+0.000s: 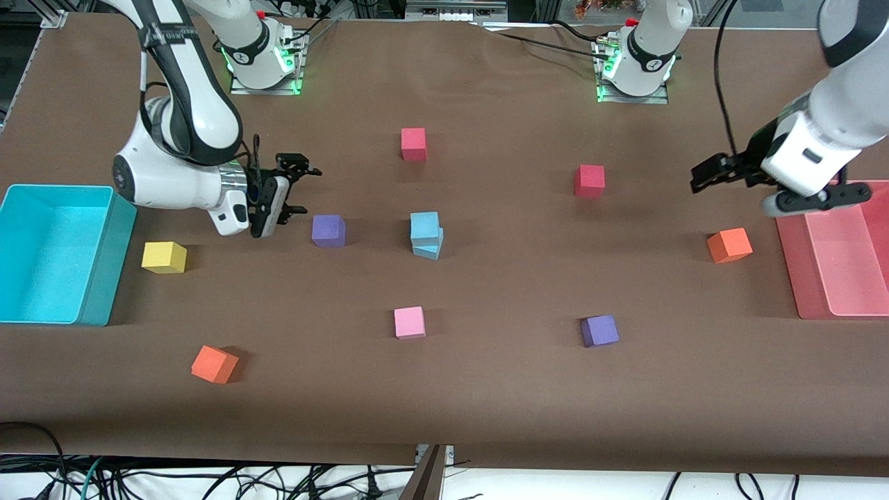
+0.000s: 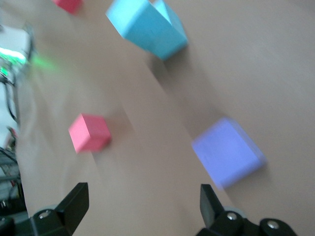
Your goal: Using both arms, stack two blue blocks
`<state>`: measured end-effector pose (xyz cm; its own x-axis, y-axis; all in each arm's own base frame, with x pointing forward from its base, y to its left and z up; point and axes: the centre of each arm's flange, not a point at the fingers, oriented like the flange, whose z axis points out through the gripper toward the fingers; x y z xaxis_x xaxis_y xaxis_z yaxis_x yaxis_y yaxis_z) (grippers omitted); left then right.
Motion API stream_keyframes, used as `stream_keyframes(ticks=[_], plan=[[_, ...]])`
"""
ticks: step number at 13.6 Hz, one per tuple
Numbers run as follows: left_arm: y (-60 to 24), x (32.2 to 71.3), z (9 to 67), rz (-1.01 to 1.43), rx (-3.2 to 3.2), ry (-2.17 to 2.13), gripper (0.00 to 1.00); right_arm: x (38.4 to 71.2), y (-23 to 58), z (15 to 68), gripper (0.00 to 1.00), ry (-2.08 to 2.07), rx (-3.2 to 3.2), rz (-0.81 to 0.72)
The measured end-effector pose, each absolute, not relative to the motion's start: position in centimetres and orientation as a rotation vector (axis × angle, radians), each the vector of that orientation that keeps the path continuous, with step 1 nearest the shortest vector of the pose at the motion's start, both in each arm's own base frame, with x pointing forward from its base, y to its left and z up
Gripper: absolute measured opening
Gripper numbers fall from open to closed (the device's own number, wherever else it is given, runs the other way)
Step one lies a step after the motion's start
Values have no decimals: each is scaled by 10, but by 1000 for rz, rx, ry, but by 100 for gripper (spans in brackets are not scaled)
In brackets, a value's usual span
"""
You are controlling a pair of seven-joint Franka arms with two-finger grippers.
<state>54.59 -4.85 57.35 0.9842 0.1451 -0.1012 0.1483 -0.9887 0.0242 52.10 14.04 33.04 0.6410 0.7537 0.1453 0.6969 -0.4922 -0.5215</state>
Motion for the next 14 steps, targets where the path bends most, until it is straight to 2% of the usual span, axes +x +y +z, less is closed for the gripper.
stream_keyframes(ticks=[2,6,7,10,14], plan=[[-32,532,585,-133,3141,221,100,539,132,386,100,-1157,-2435,193],[-21,521,591,-118,3155,191,100,576,71,471,100,-1078,-2661,84],[-21,521,590,-118,3155,189,100,579,47,483,100,-1034,-2714,106],[-21,522,590,-108,3155,182,100,577,6,524,100,-822,-2966,230],[-22,522,590,-108,3155,178,100,564,17,565,100,-274,-3145,176]])
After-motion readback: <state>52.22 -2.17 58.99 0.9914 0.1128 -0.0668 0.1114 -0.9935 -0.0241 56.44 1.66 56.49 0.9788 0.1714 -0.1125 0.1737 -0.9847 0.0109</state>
